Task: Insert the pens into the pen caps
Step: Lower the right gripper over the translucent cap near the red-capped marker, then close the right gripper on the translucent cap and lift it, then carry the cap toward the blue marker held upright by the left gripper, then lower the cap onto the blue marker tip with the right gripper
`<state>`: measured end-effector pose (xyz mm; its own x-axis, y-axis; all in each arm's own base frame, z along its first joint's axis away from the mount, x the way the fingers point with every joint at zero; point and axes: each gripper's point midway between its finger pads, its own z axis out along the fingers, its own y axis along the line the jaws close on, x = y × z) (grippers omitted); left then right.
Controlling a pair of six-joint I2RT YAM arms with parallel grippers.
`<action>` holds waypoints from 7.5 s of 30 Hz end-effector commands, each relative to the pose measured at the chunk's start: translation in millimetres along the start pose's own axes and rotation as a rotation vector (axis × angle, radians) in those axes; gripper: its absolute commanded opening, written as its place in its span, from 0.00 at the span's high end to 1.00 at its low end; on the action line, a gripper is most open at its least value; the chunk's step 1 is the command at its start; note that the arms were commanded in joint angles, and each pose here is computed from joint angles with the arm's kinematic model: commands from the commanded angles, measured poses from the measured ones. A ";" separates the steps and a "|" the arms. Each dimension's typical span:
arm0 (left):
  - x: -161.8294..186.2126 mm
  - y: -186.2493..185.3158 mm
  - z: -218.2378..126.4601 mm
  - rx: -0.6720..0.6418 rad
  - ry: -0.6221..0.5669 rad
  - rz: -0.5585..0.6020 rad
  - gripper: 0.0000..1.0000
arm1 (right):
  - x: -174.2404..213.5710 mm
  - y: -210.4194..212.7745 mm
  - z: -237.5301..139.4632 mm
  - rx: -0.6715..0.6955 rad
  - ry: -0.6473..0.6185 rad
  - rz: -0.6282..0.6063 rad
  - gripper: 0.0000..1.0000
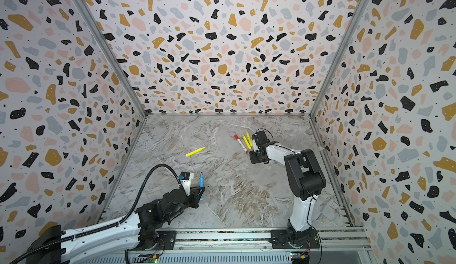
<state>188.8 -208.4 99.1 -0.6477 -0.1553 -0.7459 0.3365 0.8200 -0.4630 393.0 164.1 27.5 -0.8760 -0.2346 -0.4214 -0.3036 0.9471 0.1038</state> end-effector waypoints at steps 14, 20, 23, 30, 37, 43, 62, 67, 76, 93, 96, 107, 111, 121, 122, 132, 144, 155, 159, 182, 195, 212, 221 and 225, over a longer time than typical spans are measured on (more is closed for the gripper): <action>-5.2 3.6 -4.8 -0.008 -0.028 0.003 0.97 | 4.5 38.9 0.9 -0.050 0.047 -0.091 0.55; -6.4 3.1 -4.6 -0.008 -0.031 0.005 0.97 | 21.3 54.1 -14.4 -0.065 0.026 -0.096 0.57; -6.6 2.3 -4.1 -0.005 -0.032 0.005 0.97 | 28.3 57.3 -22.4 -0.061 0.017 -0.097 0.58; -4.4 2.9 -3.7 -0.002 -0.028 0.001 0.97 | 32.1 57.5 -40.0 -0.062 -0.013 -0.089 0.59; -6.4 1.4 -4.3 0.000 -0.030 0.000 0.97 | 6.5 60.0 -71.5 -0.033 -0.105 -0.064 0.60; -8.8 0.3 -5.3 -0.003 -0.031 0.006 0.97 | -1.8 33.1 -73.0 0.065 -0.096 0.081 0.59; -8.0 2.1 -5.2 -0.010 -0.030 0.010 0.96 | 12.9 15.3 -24.7 0.120 0.015 0.179 0.59; -6.4 4.1 -5.5 -0.013 -0.030 0.007 0.97 | 16.7 14.9 -14.6 0.121 0.030 0.187 0.59; -5.4 5.9 -5.5 -0.017 -0.032 0.006 0.97 | 23.1 18.8 -3.5 0.107 0.062 0.165 0.66; -5.9 2.8 -5.7 -0.004 -0.028 0.007 0.97 | 29.9 24.8 -10.0 0.083 0.068 0.139 0.92; -6.7 0.8 -6.3 0.002 -0.026 0.015 0.97 | 22.9 32.5 -21.4 0.051 0.040 0.122 0.94; -20.3 -24.8 -13.3 0.117 -0.054 0.039 0.96 | -10.5 137.4 -136.5 -0.618 -0.243 -0.023 0.97; -27.9 -47.0 -19.3 0.237 -0.087 0.024 0.96 | -18.0 155.4 -187.9 -0.790 -0.389 -0.047 0.97; -31.9 -106.7 -27.5 0.444 -0.162 -0.031 0.96 | -5.4 174.1 -265.8 -1.118 -0.670 -0.018 0.96; -30.4 -113.3 -26.9 0.453 -0.157 -0.019 0.96 | -3.3 176.1 -268.7 -1.132 -0.682 -0.019 0.96; -31.4 -147.7 -24.4 0.524 -0.152 -0.011 0.96 | 6.9 195.0 -279.1 -1.198 -0.727 -0.012 0.96; -40.0 -155.4 -28.6 0.548 -0.174 -0.026 0.96 | 17.0 201.9 -277.6 -1.236 -0.739 0.005 0.96; -43.1 -157.4 -31.0 0.554 -0.182 -0.034 0.96 | 28.1 218.4 -271.7 -1.267 -0.711 -0.004 0.96; -45.4 -158.8 -32.5 0.557 -0.187 -0.034 0.96 | 30.5 220.0 -268.1 -1.271 -0.704 0.005 0.96; -52.6 -154.3 -40.1 0.552 -0.217 -0.047 0.96 | 42.8 225.7 -263.1 -1.283 -0.679 -0.009 0.96; -70.7 -155.8 -53.5 0.579 -0.290 -0.076 0.97 | 72.1 240.3 -261.9 -1.344 -0.631 -0.067 0.95; -66.3 -151.8 -50.0 0.553 -0.288 -0.033 0.97 | 83.4 236.8 -268.6 -1.256 -0.654 -0.172 0.55; -58.1 -146.8 -45.5 0.537 -0.266 -0.020 0.97 | 56.2 206.8 -290.0 -1.083 -0.743 -0.164 0.42; -53.9 -147.9 -43.3 0.540 -0.249 -0.011 0.97 | 32.1 207.6 -296.8 -0.989 -0.715 -0.203 0.43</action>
<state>143.2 -296.7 216.4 -0.5207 -0.3119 -0.7947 0.6557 0.4500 -0.6062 181.0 287.1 294.2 -0.5018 0.1677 -0.8486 -0.8267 0.1957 0.5276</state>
